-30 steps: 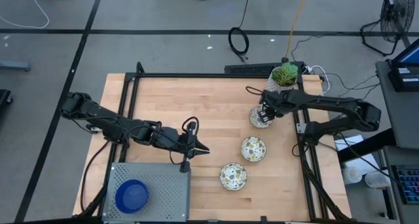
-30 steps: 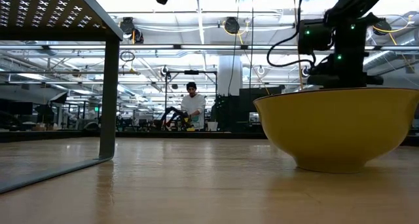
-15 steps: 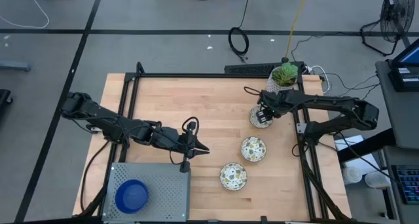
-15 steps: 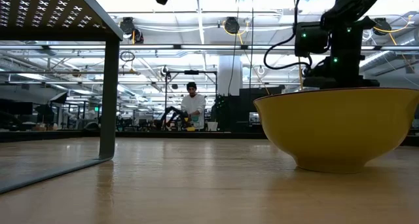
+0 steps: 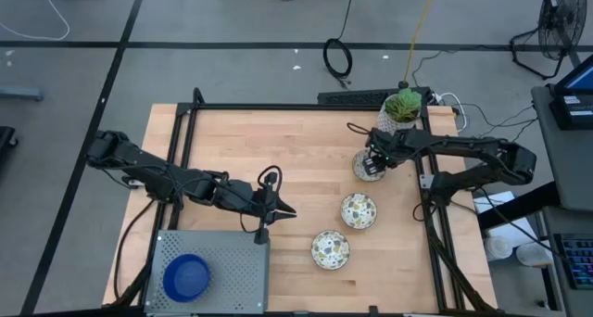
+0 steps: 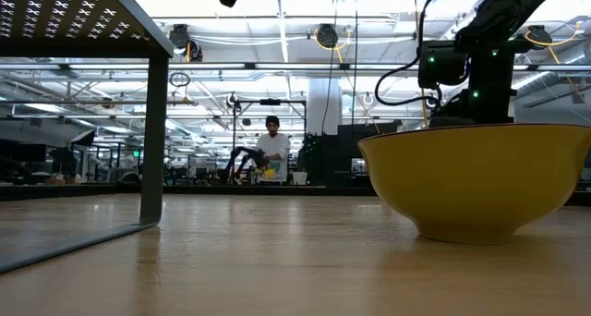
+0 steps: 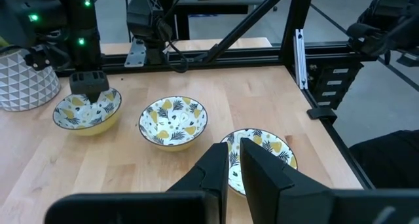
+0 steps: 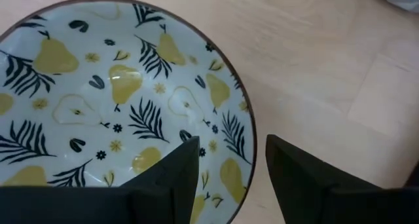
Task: Pick & Place Mini bowls
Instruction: Put the top white patterned bowl on the shelf
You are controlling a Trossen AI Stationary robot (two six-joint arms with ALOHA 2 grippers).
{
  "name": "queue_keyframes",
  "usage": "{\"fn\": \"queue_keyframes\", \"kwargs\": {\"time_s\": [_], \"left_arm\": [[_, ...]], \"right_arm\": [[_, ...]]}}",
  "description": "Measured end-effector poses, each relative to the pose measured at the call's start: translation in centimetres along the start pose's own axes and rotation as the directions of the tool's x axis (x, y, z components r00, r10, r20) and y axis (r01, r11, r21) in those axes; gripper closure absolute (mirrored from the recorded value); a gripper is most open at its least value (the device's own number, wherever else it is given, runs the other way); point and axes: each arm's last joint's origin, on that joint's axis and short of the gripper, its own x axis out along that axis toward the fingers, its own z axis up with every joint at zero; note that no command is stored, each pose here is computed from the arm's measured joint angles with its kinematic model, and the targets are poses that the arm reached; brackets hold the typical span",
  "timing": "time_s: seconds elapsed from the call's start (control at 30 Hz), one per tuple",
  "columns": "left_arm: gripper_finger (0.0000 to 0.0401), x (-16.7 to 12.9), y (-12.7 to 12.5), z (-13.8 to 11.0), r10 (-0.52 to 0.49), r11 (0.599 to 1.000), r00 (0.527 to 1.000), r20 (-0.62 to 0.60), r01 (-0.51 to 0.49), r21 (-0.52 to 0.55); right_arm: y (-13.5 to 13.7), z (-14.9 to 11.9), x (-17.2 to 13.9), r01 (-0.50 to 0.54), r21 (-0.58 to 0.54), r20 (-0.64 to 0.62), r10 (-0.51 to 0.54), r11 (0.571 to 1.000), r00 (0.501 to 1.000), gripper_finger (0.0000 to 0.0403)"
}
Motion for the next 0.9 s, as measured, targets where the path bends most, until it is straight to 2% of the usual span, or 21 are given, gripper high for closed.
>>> {"fn": "queue_keyframes", "kwargs": {"time_s": [0.3, 0.5, 0.63, 0.8, 0.9], "left_arm": [[0.0354, 0.0, -0.01, -0.05, 0.0, 1.0, 1.0, -0.005, 0.0, 0.0], [0.0354, 0.0, 0.0, -0.06, 0.0, 1.0, 1.0, -0.006, 0.0, -0.001], [0.0354, 0.02, 0.0, -0.11, 0.001, 1.0, 1.0, -0.011, -0.001, -0.017], [0.0354, 0.3, -0.01, -0.38, 0.002, 0.998, 1.0, -0.026, -0.004, -0.06], [0.0354, 0.86, -0.02, -0.56, 0.012, 0.999, 1.0, -0.021, -0.013, -0.052]], "right_arm": [[-0.18, 0.18, 0.03, 0.001, 0.021, 0.002, -0.001, 1.0, 1.0, 0.0243], [-0.18, 0.18, 0.03, 0.001, 0.02, 0.002, -0.001, 1.0, 1.0, 0.0264], [-0.16, 0.17, 0.03, -0.004, 0.009, -0.002, 0.004, 1.0, 1.0, 0.0296], [-0.06, 0.27, -0.15, -0.03, -0.047, -0.005, 0.029, 0.998, 1.0, 0.0379], [0.06, 0.47, -0.26, -0.031, -0.094, 0.03, 0.034, 0.995, 0.999, 0.039]]}}
